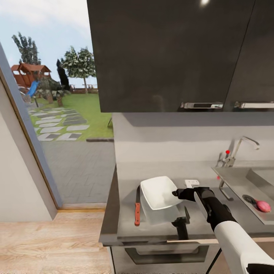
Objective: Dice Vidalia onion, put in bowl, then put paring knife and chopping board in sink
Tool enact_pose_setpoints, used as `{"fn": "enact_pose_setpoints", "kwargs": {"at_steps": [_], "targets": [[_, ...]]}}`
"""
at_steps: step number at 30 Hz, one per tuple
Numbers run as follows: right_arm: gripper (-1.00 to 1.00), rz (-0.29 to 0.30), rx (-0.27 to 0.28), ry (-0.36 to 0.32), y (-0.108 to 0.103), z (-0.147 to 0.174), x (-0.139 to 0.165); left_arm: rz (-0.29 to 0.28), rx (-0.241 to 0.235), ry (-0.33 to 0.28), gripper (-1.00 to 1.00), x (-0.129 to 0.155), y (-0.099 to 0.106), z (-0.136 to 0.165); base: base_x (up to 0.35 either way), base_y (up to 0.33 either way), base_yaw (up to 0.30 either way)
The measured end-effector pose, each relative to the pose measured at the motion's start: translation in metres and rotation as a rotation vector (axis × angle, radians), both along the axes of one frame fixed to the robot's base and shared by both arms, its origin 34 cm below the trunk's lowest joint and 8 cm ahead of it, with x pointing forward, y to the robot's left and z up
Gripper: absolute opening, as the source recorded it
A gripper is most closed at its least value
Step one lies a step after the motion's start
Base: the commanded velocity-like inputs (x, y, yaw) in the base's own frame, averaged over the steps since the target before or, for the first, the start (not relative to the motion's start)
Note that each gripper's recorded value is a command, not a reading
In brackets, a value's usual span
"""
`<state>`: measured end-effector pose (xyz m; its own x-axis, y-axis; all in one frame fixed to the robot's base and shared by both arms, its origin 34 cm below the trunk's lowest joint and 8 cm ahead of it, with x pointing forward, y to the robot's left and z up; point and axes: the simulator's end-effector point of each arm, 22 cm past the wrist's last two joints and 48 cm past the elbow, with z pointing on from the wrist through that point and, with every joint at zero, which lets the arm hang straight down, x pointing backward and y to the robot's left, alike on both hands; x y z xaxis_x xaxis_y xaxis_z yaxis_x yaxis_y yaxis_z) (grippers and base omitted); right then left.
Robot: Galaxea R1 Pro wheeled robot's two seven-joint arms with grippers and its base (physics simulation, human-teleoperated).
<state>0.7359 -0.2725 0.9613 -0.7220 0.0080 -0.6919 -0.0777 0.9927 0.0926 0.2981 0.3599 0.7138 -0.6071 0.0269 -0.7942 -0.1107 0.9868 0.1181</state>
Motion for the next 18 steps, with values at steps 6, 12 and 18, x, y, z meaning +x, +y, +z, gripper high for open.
{"fn": "enact_pose_setpoints", "kwargs": {"at_steps": [6, 12, 18], "targets": [[1.0, 0.001, 0.001, 0.01, 0.001, -0.006, 0.0, 0.0, 0.0, 0.009, 1.0, -0.002, 0.0, -0.002, 0.0, 0.0, 0.0], [1.0, 0.001, 0.001, 0.019, 0.001, -0.012, -0.001, 0.0, 0.0, 0.018, 1.0, -0.005, 0.0, -0.003, 0.0, 0.0, 0.0], [1.0, 0.001, 0.0, 0.027, 0.001, -0.017, -0.001, 0.0, 0.0, 0.028, 1.0, -0.008, 0.0, -0.005, 0.0, 0.0, 0.0]]}}
